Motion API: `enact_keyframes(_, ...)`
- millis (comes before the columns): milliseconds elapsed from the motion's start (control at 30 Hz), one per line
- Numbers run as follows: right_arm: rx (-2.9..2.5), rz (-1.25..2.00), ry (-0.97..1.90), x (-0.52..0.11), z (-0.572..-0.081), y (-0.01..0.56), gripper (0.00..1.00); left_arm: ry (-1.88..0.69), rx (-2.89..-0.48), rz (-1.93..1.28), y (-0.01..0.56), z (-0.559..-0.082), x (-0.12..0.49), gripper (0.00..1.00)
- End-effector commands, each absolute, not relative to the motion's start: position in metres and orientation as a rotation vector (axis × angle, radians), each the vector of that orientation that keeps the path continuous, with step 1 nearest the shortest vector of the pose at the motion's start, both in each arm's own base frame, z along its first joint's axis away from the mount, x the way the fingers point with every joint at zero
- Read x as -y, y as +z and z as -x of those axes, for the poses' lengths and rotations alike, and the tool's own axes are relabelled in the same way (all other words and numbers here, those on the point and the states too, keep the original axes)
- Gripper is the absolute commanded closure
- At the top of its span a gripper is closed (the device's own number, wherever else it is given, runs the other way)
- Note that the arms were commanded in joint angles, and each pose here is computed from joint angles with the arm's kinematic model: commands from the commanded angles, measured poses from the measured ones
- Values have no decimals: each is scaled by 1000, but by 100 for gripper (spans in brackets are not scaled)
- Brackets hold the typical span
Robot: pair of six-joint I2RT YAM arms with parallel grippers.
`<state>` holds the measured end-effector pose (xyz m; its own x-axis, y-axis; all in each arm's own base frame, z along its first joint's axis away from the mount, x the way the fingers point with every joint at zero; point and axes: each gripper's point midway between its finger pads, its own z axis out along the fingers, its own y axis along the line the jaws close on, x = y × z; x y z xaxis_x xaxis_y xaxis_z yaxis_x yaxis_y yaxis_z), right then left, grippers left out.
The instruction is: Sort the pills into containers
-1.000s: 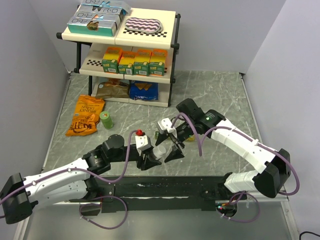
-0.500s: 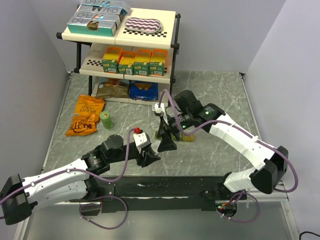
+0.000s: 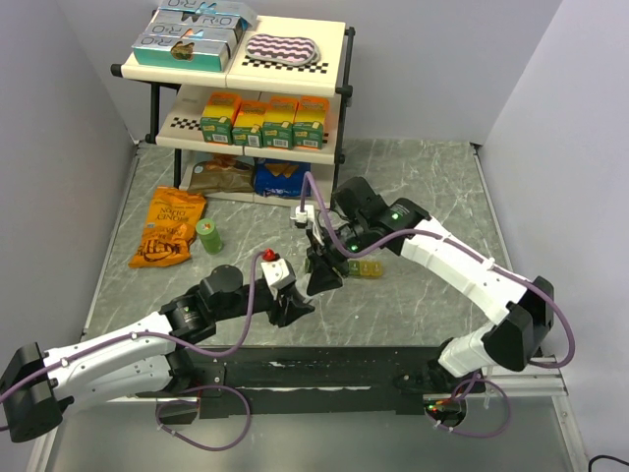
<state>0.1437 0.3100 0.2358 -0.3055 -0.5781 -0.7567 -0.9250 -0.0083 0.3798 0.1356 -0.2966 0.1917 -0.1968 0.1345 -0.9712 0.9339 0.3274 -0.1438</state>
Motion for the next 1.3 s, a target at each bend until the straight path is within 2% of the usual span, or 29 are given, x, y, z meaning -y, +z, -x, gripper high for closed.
enact_keyframes(0, -1676, 1710, 1318, -315, -130, 263, 82, -1040, -1506, -1008, 211, -131, 302, 99)
enact_keyframes(133, -1191, 1925, 1327, -305, -105, 273, 83, -1069, -1476, -1052, 213, -123, 303, 99)
enact_keyframes(267, -628, 2026, 1134, -299, -95, 268, 79, -1093, -1452, -1083, 217, -117, 304, 99)
enact_keyframes(333, -544, 2070, 1104, -300, -99, 268, 81, -1098, -1442, -1089, 218, -116, 304, 99)
enact_keyframes(433, -565, 2075, 1124, -307, -105, 267, 84, -1106, -1440, -1098, 217, -115, 305, 99)
enact_keyframes(667, -656, 2029, 1188, -308, -111, 270, 85, -1112, -1437, -1111, 216, -113, 306, 99)
enact_keyframes(1100, -628, 2066, 1236, -290, -102, 263, 79, -1161, -1411, -1144, 219, -101, 304, 99)
enact_keyframes(1267, -523, 2166, 1107, -292, -103, 254, 77, -1273, -1416, -1240, 211, -83, 312, 99)
